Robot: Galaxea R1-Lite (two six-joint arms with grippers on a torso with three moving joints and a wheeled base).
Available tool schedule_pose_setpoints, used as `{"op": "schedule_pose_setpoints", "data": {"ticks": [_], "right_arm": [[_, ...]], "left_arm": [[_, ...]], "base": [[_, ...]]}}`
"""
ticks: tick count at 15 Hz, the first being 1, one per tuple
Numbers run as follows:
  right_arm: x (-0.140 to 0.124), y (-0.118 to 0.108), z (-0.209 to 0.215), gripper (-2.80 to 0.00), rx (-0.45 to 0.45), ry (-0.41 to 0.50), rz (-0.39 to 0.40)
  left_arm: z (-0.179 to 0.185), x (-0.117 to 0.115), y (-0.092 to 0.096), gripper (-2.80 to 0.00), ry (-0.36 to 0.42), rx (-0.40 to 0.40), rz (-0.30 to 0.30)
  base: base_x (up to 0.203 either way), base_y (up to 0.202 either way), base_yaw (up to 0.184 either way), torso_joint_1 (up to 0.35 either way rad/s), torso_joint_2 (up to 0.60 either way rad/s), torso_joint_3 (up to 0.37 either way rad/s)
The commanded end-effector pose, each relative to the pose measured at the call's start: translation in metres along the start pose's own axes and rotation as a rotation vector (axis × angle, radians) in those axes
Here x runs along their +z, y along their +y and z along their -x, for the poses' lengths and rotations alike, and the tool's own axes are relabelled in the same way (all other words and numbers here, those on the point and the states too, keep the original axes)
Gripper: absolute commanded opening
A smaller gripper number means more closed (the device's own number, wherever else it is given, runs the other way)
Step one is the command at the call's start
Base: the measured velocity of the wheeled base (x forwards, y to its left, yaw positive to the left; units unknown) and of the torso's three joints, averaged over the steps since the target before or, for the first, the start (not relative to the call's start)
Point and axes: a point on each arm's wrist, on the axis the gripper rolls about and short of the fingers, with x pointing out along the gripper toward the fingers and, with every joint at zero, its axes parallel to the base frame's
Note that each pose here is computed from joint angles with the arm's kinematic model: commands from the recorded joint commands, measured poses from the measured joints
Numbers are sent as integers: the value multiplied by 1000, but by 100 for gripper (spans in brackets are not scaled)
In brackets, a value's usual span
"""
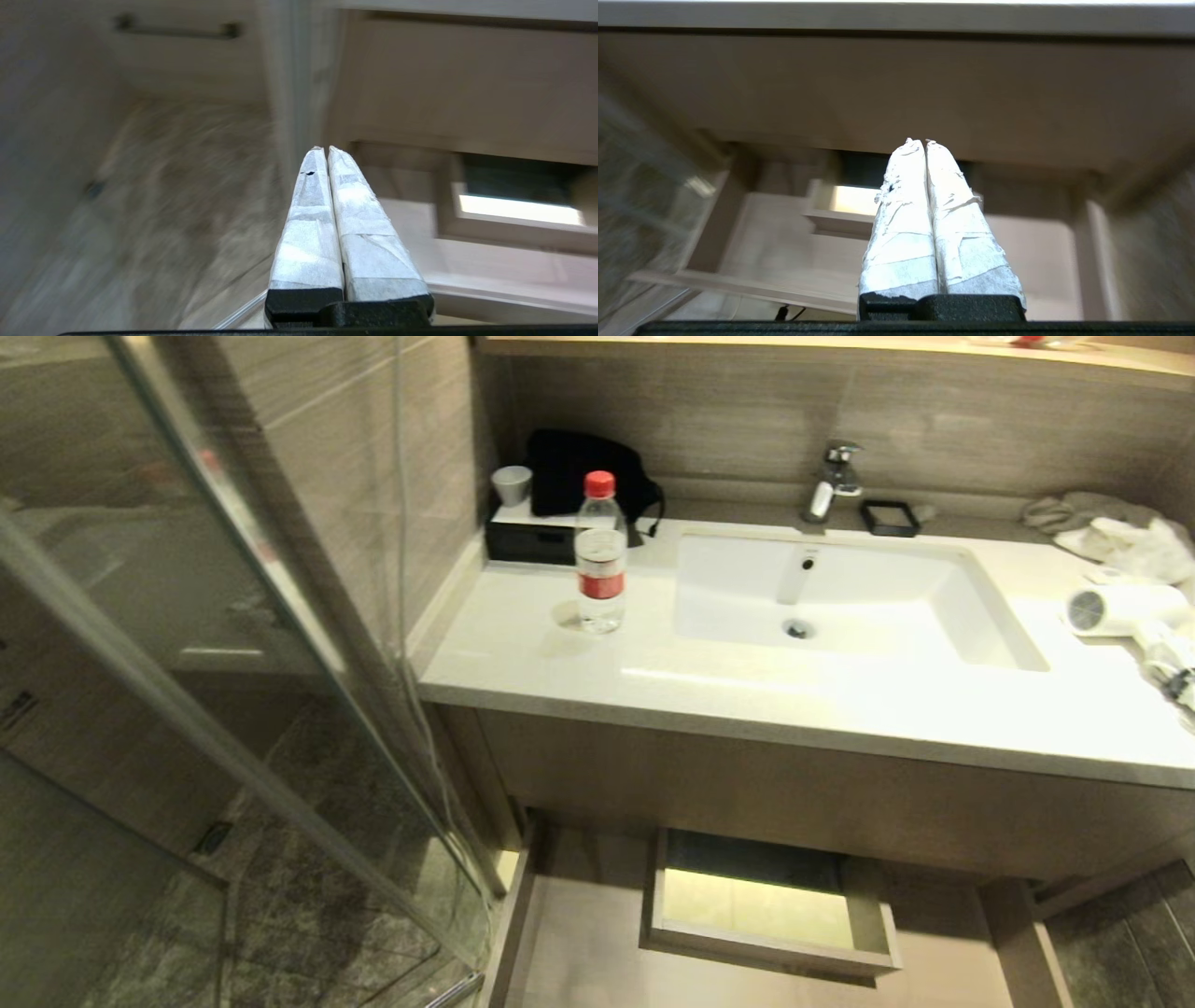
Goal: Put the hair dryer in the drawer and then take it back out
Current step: Pick up the hairdryer
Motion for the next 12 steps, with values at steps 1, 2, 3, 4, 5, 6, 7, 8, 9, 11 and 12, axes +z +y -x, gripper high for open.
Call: {"op": "schedule_pose_setpoints", "data": {"ticks": [1,2,3,4,5,6,7,8,9,11,12], "right_arm": [[0,0,0,-280,-1,2,0],[0,0,0,-280,-2,2,0],[0,0,0,-280,-1,2,0],[0,0,0,-280,-1,2,0],[0,0,0,-280,-3,2,0],[0,0,0,-280,-1,2,0],[0,0,0,-280,-1,2,0],[0,0,0,-280,-2,2,0],[0,0,0,-280,-1,2,0],[0,0,0,-280,-1,2,0],[0,0,0,-280,-1,2,0]], "left_arm": [[0,0,0,-280,0,0,0],[0,0,0,-280,0,1,0],[0,0,0,-280,0,0,0],[0,0,0,-280,0,0,0],[0,0,0,-280,0,0,0],[0,0,0,-280,0,0,0],[0,0,0,-280,0,0,0],[0,0,0,-280,0,0,0],[0,0,0,-280,0,0,0],[0,0,0,-280,0,1,0],[0,0,0,-280,0,0,0]], "base": [[0,-11,206,16,-39,-15],[-1,-8,192,23,-12,-12],[0,-5,162,12,-3,2],[-1,-2,105,-2,4,-2],[2,-4,59,2,2,6],[0,0,0,0,0,0],[0,0,0,0,0,0],[0,0,0,0,0,0],[0,0,0,0,0,0],[0,0,0,0,0,0],[0,0,0,0,0,0]]}}
